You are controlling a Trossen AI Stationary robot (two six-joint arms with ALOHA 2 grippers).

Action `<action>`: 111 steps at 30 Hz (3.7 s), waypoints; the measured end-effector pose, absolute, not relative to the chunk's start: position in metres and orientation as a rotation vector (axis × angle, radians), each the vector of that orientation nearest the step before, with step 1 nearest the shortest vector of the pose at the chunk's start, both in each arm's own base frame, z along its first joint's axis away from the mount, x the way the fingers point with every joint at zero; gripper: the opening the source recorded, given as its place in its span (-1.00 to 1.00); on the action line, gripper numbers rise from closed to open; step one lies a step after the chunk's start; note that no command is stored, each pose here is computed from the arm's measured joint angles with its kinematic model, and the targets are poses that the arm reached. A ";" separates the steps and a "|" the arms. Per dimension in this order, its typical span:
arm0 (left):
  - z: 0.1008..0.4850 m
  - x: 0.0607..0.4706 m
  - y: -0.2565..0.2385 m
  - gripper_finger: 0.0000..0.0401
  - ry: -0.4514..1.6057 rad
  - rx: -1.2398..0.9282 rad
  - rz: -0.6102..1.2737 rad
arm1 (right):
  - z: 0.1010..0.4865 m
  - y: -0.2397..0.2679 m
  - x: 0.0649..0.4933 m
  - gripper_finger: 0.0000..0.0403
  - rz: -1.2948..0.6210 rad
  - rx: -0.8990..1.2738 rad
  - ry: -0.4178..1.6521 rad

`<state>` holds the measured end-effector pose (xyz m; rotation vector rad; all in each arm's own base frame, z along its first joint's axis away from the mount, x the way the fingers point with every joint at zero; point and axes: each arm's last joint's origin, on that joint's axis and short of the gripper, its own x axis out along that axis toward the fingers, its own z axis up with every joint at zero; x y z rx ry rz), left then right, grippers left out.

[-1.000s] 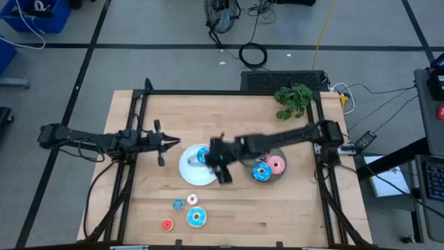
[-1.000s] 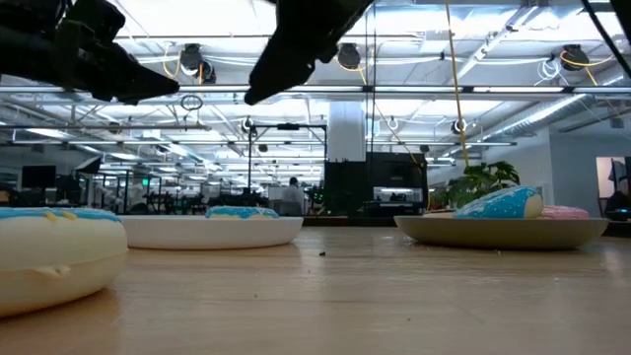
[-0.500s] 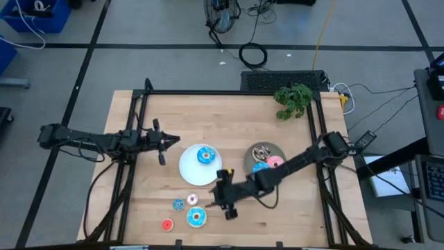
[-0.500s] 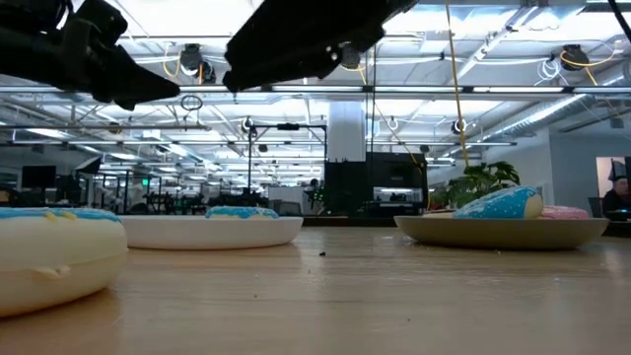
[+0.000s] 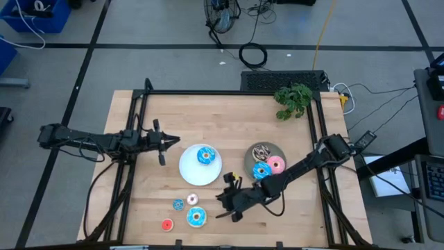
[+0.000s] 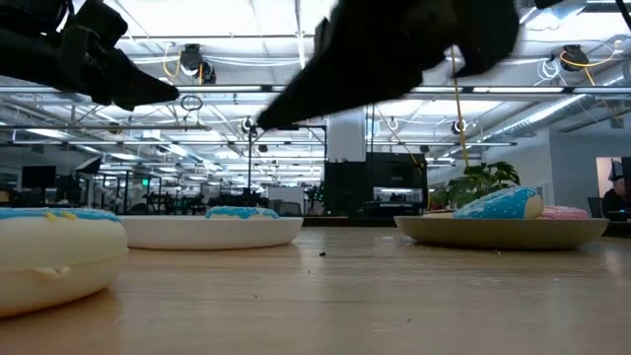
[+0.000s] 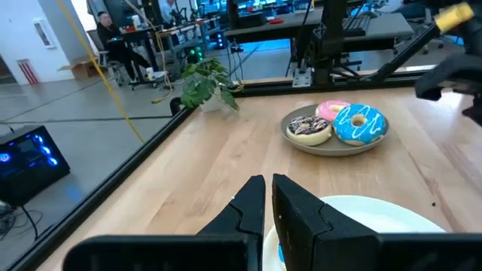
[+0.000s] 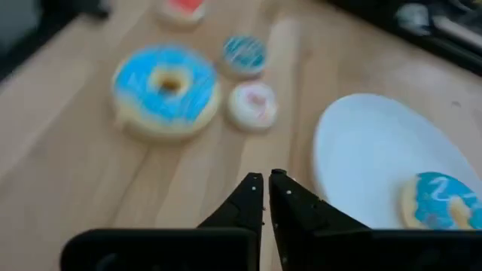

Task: Pick & Place donuts
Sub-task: Put the large light blue donut on the white plate

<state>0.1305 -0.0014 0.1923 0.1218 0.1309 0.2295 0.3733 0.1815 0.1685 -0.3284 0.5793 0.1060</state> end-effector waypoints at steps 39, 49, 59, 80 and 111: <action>0.194 0.131 -0.001 -0.82 0.115 0.144 0.226 | 0.193 0.222 0.479 -0.42 0.138 -0.056 0.722; 0.194 0.131 -0.001 -0.82 0.118 0.145 0.226 | 0.164 0.217 0.477 0.38 0.164 0.070 0.803; 0.194 0.131 -0.001 -0.82 0.118 0.137 0.227 | 0.138 0.207 0.471 0.44 0.076 0.065 0.795; 0.194 0.131 -0.001 -0.82 0.118 0.141 0.229 | 0.130 0.194 0.473 -0.26 0.171 0.206 0.880; 0.192 0.130 -0.001 -0.82 0.137 0.109 0.228 | 0.258 0.090 0.440 -0.97 -0.089 0.062 0.906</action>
